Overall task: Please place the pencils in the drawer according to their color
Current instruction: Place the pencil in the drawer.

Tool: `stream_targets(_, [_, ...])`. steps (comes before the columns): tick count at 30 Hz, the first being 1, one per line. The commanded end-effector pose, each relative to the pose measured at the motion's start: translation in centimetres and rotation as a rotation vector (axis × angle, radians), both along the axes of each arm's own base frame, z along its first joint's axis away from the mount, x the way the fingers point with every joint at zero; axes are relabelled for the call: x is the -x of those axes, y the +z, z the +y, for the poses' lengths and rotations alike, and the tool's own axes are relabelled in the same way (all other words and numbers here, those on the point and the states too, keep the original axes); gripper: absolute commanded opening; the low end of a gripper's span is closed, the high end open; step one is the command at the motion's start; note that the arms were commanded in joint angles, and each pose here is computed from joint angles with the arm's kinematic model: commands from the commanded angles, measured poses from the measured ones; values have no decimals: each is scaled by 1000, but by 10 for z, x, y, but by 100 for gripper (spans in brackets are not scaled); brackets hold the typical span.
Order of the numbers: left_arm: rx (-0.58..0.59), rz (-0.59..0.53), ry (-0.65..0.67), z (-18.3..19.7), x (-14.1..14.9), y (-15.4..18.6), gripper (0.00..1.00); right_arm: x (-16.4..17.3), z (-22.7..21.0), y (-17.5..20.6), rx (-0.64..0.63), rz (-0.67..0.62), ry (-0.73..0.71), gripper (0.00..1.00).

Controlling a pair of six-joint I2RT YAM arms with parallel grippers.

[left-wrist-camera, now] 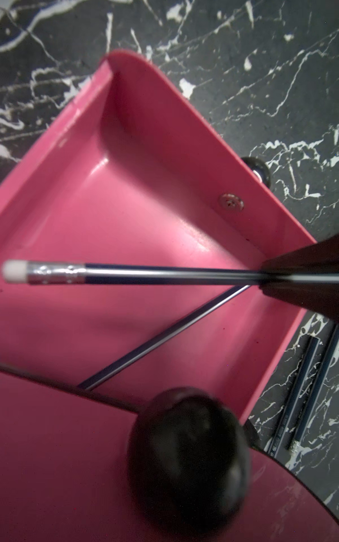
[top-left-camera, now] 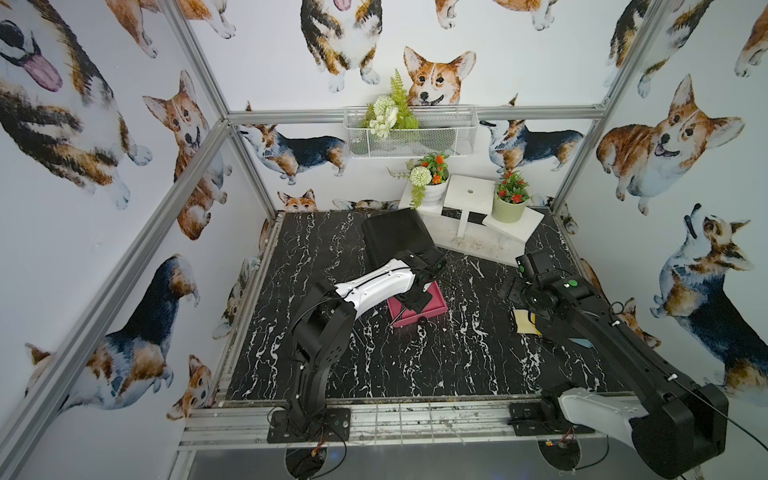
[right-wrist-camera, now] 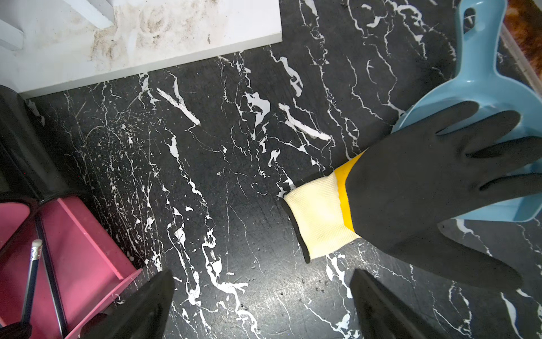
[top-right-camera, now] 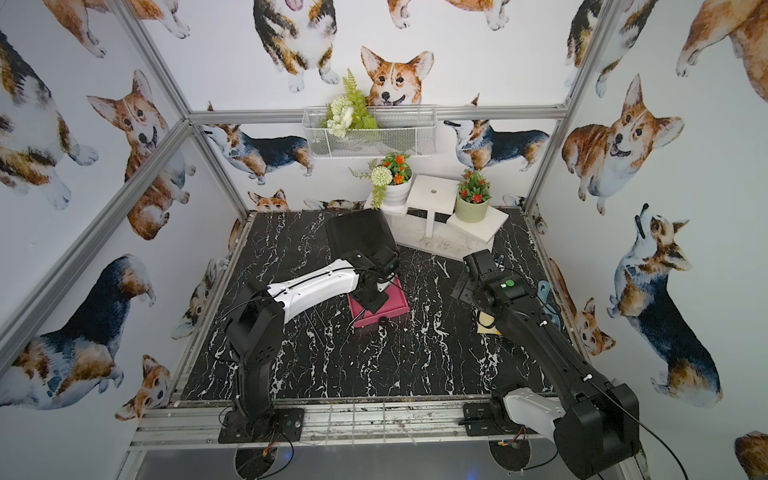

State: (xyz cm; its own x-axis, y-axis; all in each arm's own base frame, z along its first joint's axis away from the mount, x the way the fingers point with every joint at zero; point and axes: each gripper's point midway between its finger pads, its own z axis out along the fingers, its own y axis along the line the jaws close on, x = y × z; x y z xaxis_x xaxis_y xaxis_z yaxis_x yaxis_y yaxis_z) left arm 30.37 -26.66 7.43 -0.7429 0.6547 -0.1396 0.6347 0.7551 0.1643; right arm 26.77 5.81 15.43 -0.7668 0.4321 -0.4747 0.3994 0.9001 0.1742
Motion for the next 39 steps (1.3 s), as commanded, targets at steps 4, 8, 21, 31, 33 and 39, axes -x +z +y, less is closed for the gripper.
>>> stream_targets(4, [-77, 33, 45, 10, 1, -4, 2, 0, -1, 8, -19, -42, -11, 100])
stream_targets(8, [-97, 26, 82, 10, -8, -3, 2, 1, -2, 10, -18, -49, -12, 100])
stream_targets(21, [-35, -13, 200, -6, -27, 9, 33, 2, -1, 11, -29, -56, -10, 100])
stream_targets(31, [92, -10, 235, -13, -13, 35, 34, 7, -2, 13, -35, -72, -9, 100])
stream_targets(33, [102, -32, 245, -3, -4, 42, 34, 8, -4, 15, -25, -77, -4, 100])
stream_targets(39, [198, -98, 313, 34, 30, 46, 33, 14, -13, 24, 10, -103, -8, 100])
